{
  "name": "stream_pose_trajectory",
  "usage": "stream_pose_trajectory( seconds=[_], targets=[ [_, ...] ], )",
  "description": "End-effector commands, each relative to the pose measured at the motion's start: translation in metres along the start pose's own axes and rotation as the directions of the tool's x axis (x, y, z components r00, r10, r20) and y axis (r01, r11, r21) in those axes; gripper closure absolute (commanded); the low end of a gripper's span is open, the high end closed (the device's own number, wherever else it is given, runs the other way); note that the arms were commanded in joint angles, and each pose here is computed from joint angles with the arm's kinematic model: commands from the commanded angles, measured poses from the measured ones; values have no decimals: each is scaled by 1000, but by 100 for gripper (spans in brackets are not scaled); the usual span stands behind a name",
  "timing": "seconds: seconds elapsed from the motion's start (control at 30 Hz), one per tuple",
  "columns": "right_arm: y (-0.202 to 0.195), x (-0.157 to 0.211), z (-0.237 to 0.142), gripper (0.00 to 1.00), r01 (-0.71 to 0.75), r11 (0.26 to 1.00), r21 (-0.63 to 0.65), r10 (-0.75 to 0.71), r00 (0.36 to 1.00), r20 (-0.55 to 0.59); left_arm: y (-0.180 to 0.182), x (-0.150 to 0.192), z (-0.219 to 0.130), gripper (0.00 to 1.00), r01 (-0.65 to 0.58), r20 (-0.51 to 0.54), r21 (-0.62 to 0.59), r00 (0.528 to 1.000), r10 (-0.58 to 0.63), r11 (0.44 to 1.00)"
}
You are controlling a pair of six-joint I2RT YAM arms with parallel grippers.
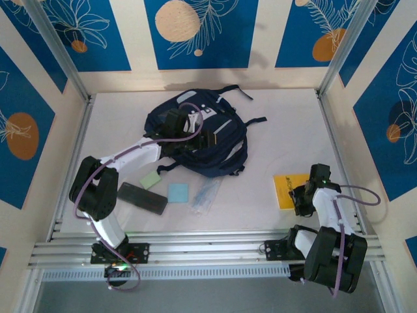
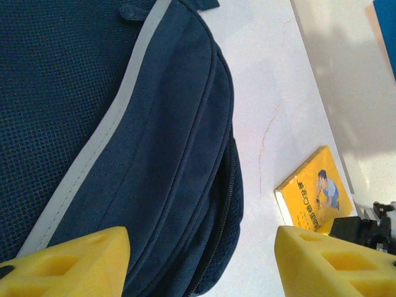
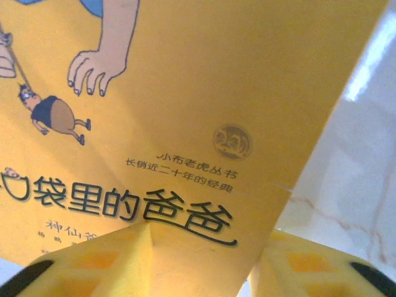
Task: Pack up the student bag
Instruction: Pick up the book from the middle-right of the table.
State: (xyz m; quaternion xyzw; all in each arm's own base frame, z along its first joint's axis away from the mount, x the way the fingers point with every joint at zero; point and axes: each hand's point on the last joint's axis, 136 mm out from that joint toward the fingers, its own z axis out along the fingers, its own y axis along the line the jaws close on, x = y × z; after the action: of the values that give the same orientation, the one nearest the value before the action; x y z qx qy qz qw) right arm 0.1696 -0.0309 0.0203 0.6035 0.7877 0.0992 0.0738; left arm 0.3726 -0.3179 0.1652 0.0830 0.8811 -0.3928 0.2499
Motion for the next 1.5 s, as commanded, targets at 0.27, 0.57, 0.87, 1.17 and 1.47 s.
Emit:
stream_pose_trajectory(
  seconds=[0.27,0.57,0.87,1.17,1.47],
  targets=[
    [45,5,-6,96,321,934,-154,-327,945,-11,-12,-5,-4,37,10,18,48,1000,-10,999],
    [83,9,-19,100,476,837,-270,-499,866,-20,-21,2,-1,38,16,-6,78,1000,-16,997],
    [95,64,-31,100,538,731,-419,-650,736,-190,-45,26,19,38,19,-89,143,996,-6,990],
    [81,97,-38,100,593,711,-378,-692,686,-225,-80,48,48,38,-18,-177,228,982,59,974],
    [108,81,-21,91,561,728,-393,-661,727,-187,-68,82,81,41,-19,-274,175,960,67,984]
  ],
)
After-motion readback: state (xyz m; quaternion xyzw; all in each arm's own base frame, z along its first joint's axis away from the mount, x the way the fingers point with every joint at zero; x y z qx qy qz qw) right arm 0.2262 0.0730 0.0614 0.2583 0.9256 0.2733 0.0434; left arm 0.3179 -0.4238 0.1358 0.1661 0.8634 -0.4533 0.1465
